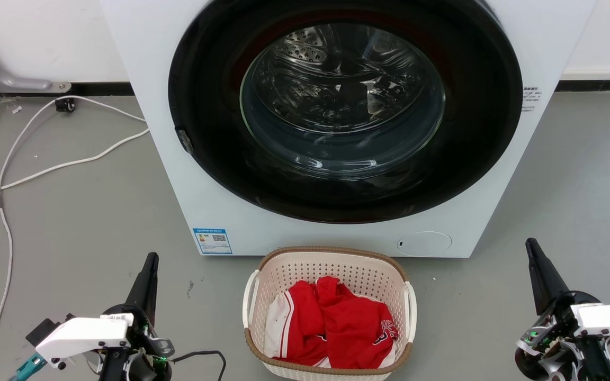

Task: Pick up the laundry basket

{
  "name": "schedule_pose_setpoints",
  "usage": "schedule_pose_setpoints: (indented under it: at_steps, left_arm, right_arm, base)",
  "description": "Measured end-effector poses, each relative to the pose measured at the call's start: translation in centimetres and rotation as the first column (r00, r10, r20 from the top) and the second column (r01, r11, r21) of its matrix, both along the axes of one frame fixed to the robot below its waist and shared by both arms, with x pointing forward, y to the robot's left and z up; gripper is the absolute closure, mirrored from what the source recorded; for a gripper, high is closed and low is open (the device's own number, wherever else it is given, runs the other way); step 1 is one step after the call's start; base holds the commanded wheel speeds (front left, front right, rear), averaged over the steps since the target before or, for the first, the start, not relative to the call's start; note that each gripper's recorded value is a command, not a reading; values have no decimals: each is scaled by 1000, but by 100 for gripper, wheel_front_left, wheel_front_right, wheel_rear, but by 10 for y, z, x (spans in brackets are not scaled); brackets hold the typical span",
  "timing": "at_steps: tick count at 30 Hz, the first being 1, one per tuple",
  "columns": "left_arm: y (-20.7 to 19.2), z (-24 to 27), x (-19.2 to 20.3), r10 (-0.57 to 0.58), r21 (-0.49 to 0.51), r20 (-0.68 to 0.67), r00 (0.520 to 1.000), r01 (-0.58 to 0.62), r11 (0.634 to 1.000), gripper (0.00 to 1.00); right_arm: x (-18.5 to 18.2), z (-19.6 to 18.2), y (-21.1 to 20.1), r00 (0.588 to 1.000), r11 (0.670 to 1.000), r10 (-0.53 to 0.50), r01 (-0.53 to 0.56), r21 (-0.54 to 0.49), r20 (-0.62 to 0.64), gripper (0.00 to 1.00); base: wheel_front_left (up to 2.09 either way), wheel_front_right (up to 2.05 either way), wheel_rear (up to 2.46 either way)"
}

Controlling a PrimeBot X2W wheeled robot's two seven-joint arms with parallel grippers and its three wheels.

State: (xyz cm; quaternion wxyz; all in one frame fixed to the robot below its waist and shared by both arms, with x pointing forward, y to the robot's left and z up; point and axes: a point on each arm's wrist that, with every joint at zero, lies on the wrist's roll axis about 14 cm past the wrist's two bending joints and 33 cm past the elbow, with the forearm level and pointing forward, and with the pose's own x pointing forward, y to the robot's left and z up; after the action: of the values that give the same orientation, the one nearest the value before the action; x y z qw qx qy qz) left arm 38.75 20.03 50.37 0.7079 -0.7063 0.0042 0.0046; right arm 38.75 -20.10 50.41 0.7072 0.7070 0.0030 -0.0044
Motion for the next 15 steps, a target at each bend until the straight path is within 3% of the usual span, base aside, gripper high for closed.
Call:
schedule_pose_setpoints:
  at_steps: [1, 2, 7, 15]
  left_arm:
    - [0, 0, 0, 0, 0, 0, 1000, 0, 1000, 100]
    - [0, -1, 0, 0, -1, -3, 1000, 0, 1000, 0]
    - [-2, -18, -8, 2, -8, -55, 998, -3, 1000, 0]
    - [-6, -12, -6, 9, 42, -36, 999, -7, 999, 0]
  right_arm:
    - [0, 0, 0, 1000, 1000, 0, 0, 0, 0, 100]
    - [0, -1, 0, 1000, 1000, 0, 0, 0, -3, 0]
    - [-9, -19, 0, 998, 1000, -6, 6, 5, -55, 0]
    - [-8, -15, 3, 999, 999, -19, 17, -37, -43, 0]
  base:
    - [0, 0, 0]
    - [0, 0, 0]
    - [0, 0, 0]
    - [0, 0, 0]
